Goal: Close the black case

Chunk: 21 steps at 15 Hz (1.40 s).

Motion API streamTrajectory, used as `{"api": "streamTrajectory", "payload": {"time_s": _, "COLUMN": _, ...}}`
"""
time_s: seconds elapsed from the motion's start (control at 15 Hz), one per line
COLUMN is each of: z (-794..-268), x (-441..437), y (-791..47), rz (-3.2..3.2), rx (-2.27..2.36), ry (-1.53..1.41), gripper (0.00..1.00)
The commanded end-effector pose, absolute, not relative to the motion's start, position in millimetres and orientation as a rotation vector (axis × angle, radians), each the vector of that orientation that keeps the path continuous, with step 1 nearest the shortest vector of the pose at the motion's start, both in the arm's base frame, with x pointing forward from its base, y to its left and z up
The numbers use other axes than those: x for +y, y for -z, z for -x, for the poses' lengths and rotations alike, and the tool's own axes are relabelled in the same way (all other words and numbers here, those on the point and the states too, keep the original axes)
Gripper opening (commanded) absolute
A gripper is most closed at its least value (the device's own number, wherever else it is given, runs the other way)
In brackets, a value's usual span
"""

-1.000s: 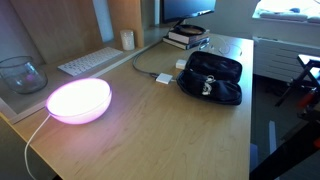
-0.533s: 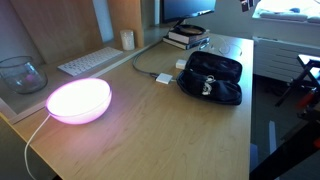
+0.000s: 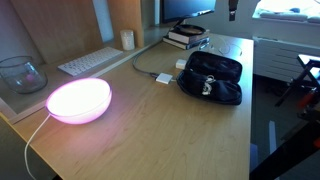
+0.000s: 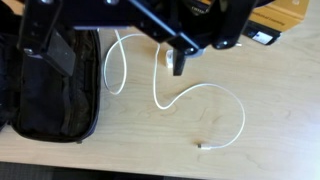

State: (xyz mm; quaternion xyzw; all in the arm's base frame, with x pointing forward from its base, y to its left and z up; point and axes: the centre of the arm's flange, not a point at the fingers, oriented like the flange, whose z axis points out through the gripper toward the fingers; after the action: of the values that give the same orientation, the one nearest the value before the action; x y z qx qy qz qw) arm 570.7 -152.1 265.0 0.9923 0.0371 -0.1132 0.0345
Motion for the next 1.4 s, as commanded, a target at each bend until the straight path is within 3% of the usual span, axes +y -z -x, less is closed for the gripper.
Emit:
{"api": "streamTrajectory", "payload": {"time_s": 0.0, "z": -554, "x": -152, "y": -264, "rz": -3.093, "rx": 0.205, "ry": 0.216, "gripper": 1.0}}
{"api": "streamTrajectory", "payload": {"time_s": 0.53, "z": -535, "x": -124, "y": -225, "rz": -3.004, "rx": 0.301, "ry": 0.31, "gripper": 1.0}}
{"api": "streamTrajectory", "payload": {"time_s": 1.33, "z": -517, "x": -57, "y": -249, "rz": -2.911, "rx": 0.573, "ry": 0.255, "gripper": 1.0}}
